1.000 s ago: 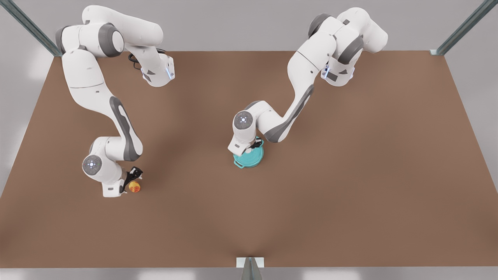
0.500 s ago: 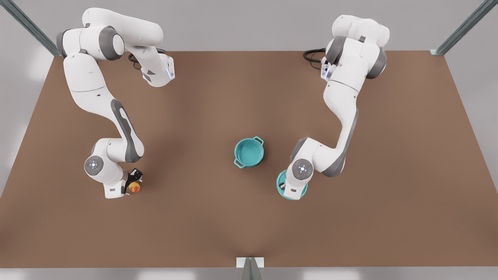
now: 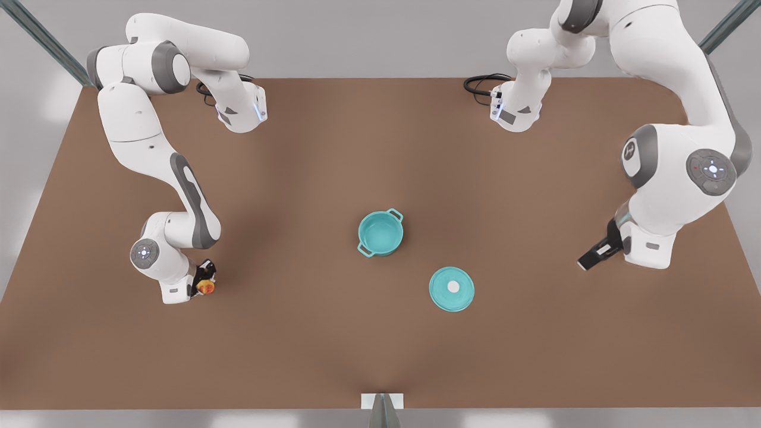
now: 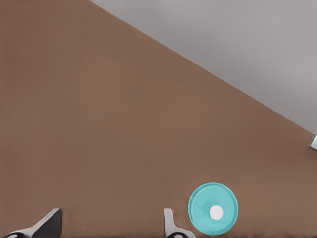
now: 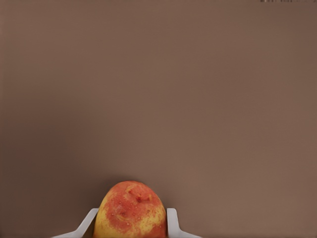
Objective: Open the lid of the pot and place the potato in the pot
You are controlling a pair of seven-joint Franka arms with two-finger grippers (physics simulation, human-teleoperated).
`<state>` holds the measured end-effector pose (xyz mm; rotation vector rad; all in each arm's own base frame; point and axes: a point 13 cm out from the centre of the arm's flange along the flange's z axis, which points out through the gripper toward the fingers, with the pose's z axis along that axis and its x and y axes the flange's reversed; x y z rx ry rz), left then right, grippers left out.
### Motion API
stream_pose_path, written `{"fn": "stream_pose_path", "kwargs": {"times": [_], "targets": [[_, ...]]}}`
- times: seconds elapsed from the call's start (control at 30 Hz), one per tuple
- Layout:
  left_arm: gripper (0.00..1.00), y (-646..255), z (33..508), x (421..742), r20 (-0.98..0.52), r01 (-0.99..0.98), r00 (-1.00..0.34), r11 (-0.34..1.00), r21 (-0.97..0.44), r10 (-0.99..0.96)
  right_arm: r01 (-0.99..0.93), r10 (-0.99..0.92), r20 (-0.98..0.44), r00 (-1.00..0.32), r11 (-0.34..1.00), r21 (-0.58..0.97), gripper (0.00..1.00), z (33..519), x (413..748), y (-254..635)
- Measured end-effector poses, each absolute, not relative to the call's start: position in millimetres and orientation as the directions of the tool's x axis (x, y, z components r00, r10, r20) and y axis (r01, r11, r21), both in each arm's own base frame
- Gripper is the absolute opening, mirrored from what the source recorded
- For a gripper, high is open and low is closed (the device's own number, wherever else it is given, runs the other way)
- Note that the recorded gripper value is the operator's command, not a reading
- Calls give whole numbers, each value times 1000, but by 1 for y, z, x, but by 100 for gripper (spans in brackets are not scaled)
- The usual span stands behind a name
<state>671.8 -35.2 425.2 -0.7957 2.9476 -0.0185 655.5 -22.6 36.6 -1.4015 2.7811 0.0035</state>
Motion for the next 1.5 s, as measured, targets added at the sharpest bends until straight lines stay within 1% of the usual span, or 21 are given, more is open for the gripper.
{"fn": "stream_pose_path", "kwargs": {"times": [0.07, 0.13, 0.23, 0.27, 0.33, 0.4, 0.47, 0.53, 0.6, 0.63, 0.67, 0.83, 1.03, 1.1, 1.13, 1.17, 1.2, 1.23, 1.27, 1.37, 1.5], "targets": [[100, -20, 427, 669, -60, -464, -884, 886, -11, -464, -807, -807, -26, -591, 591, -10, 43, 37, 656, -22], [100, -24, 431, 664, -43, -406, -913, 914, 1, -405, -811, -811, -28, -584, 585, -13, 42, 42, 657, -21], [100, -53, 431, 657, -19, -291, -957, 957, 13, -290, -822, -823, -40, -567, 568, -37, 42, 78, 666, -14], [100, -49, 434, 656, -20, -277, -961, 961, 11, -277, -829, -830, -42, -555, 557, -44, 42, 92, 669, -6], [100, -6, 457, 656, -11, -322, -946, 943, -80, -324, -847, -850, -49, -525, 527, -61, 42, 122, 677, 15], [100, 14, 467, 648, 12, -310, -950, 941, -138, -312, -870, -873, -55, -484, 487, -73, 42, 150, 682, 46], [100, -11, 490, 636, 2, -229, -973, 961, -157, -232, -893, -897, -60, -438, 442, -81, 42, 174, 684, 82], [100, -85, 496, 623, 5, -97, -995, 986, -136, -97, -914, -917, -70, -393, 398, -84, 42, 196, 686, 122], [100, -122, 507, 612, 2, -32, -999, 990, -134, -32, -930, -932, -75, -354, 359, -81, 42, 214, 686, 159], [100, -122, 523, 607, -17, -29, -999, 990, -138, -31, -936, -938, -77, -338, 343, -78, 42, 221, 684, 174], [100, -117, 529, 605, -19, -35, -999, 990, -138, -38, -943, -944, -75, -321, 326, -71, 42, 225, 680, 190], [100, -131, 513, 599, 27, -11, -1000, 994, -106, -8, -972, -972, -80, -221, 226, -58, 43, 246, 652, 289], [100, -125, 505, 596, 64, -18, -998, 990, -139, -10, -984, -980, -106, -171, 175, -21, 43, 243, 618, 392], [100, -123, 489, 595, 98, -18, -995, 991, -136, -5, -985, -980, -110, -167, 170, -11, 43, 239, 606, 418], [100, -120, 472, 596, 127, -22, -992, 992, -125, -6, -986, -980, -115, -165, 167, -6, 43, 238, 600, 434], [100, -113, 451, 590, 168, -34, -986, 993, -116, -15, -987, -979, -122, -161, 163, -5, 43, 237, 594, 451], [100, -104, 438, 572, 198, -50, -980, 993, -107, -28, -987, -979, -128, -159, 160, -3, 43, 236, 589, 466], [100, -99, 429, 560, 209, -58, -977, 993, -102, -35, -987, -978, -131, -161, 162, 0, 43, 234, 585, 479], [100, -97, 422, 556, 212, -60, -977, 993, -100, -37, -986, -977, -133, -166, 167, 4, 43, 231, 582, 488], [100, -94, 415, 558, 196, -56, -980, 993, -103, -35, -983, -975, -125, -183, 182, 21, 42, 211, 571, 512], [100, -93, 410, 565, 179, -45, -983, 993, -108, -26, -976, -971, -102, -216, 214, 28, 43, 173, 563, 534]]}}
